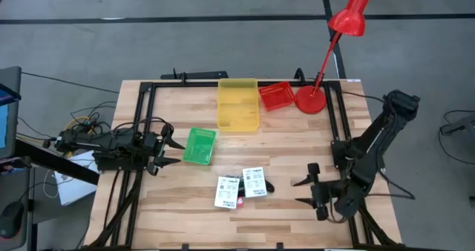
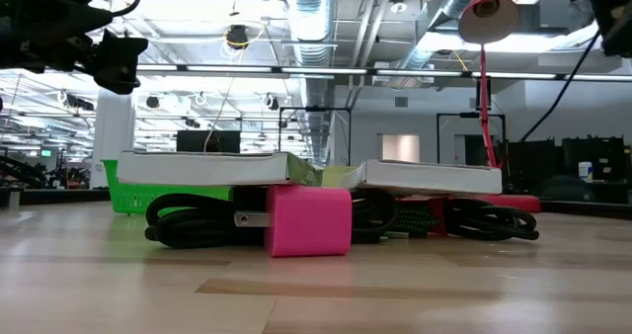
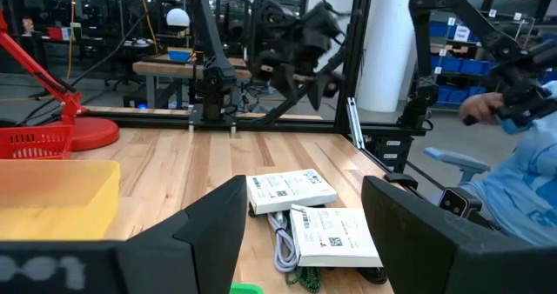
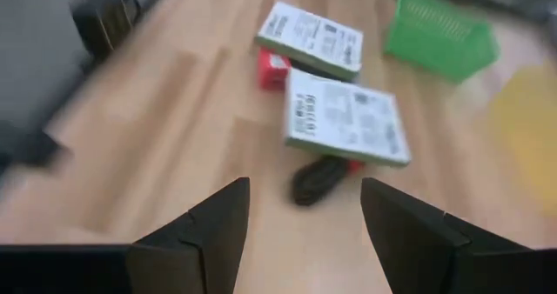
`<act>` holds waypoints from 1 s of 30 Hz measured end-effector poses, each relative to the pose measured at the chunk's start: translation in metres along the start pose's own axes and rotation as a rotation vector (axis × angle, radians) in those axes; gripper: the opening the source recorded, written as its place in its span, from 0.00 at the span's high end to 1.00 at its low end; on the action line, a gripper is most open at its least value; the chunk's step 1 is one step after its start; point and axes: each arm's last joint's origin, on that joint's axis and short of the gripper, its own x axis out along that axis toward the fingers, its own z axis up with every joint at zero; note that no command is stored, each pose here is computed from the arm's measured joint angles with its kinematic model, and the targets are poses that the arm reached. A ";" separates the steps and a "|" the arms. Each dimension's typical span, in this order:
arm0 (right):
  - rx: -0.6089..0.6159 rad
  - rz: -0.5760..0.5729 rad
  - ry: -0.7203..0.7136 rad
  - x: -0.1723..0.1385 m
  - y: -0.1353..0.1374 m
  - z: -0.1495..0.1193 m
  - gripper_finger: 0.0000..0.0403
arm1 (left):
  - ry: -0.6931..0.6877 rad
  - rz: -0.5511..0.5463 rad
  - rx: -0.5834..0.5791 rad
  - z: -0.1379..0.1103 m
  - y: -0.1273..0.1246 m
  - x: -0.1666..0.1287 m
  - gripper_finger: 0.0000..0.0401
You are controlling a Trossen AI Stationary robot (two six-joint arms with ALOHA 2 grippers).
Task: Pick and place items into bin
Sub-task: Put the right white card reader box into the red bin
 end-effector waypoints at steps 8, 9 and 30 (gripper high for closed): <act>-0.442 -0.089 0.063 0.032 0.020 -0.016 0.46 | 0.000 0.000 0.000 0.000 0.000 0.000 0.45; -0.473 -0.103 0.063 0.036 0.023 -0.018 0.46 | 0.000 0.000 0.000 0.000 0.000 0.000 0.45; -0.897 -0.276 0.179 0.102 0.074 -0.013 0.46 | 0.000 0.000 0.000 0.000 0.000 0.000 0.45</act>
